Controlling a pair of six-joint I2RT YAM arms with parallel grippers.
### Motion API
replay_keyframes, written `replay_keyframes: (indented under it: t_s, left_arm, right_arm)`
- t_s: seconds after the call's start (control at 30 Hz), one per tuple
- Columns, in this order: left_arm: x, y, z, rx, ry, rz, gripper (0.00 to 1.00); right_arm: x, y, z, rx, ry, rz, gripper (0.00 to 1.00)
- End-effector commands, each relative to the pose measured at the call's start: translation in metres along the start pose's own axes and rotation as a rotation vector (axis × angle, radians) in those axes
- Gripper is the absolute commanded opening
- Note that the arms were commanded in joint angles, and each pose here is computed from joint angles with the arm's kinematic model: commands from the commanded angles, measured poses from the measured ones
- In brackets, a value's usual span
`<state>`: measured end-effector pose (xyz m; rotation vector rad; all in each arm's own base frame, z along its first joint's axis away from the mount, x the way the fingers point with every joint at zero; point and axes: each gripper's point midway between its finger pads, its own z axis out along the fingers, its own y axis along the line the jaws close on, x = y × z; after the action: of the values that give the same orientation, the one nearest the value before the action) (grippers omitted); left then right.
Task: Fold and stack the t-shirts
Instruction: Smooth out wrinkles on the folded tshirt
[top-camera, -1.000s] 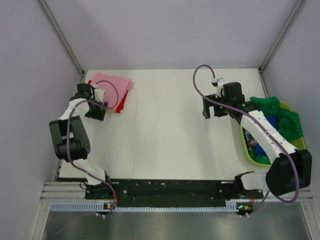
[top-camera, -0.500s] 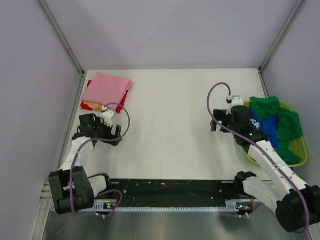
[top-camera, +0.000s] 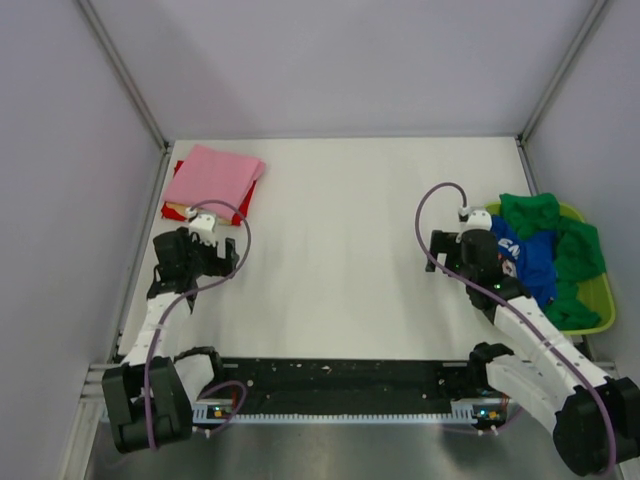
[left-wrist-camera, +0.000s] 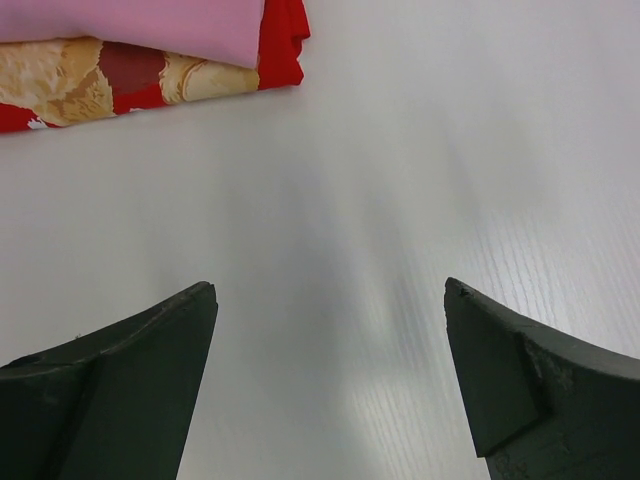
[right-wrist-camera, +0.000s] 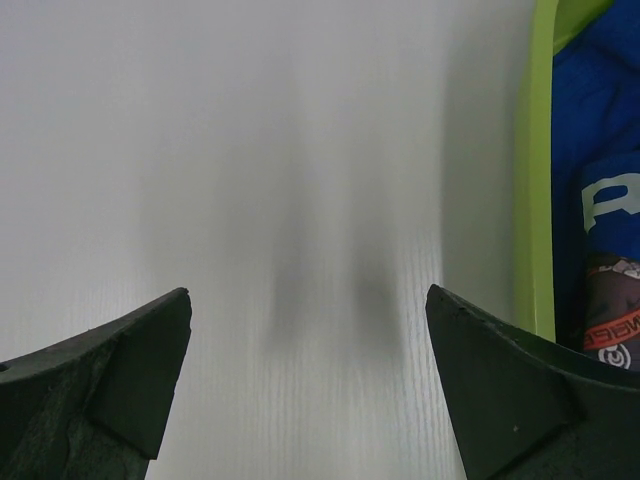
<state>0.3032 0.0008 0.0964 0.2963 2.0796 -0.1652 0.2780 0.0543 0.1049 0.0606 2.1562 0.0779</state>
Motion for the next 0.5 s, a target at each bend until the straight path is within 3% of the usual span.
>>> replay_keyframes:
  t_s: [0.0, 0.47]
  left_arm:
    - [-0.025, 0.006, 0.000, -0.033, -0.103, -0.004, 0.99]
    - [-0.025, 0.012, -0.001, -0.048, -0.060, 0.020, 0.99]
  right_arm:
    - [-0.025, 0.004, -0.002, -0.005, -0.101, 0.031, 0.99]
    - [-0.026, 0.005, -0.002, -0.012, -0.104, 0.025, 0.99]
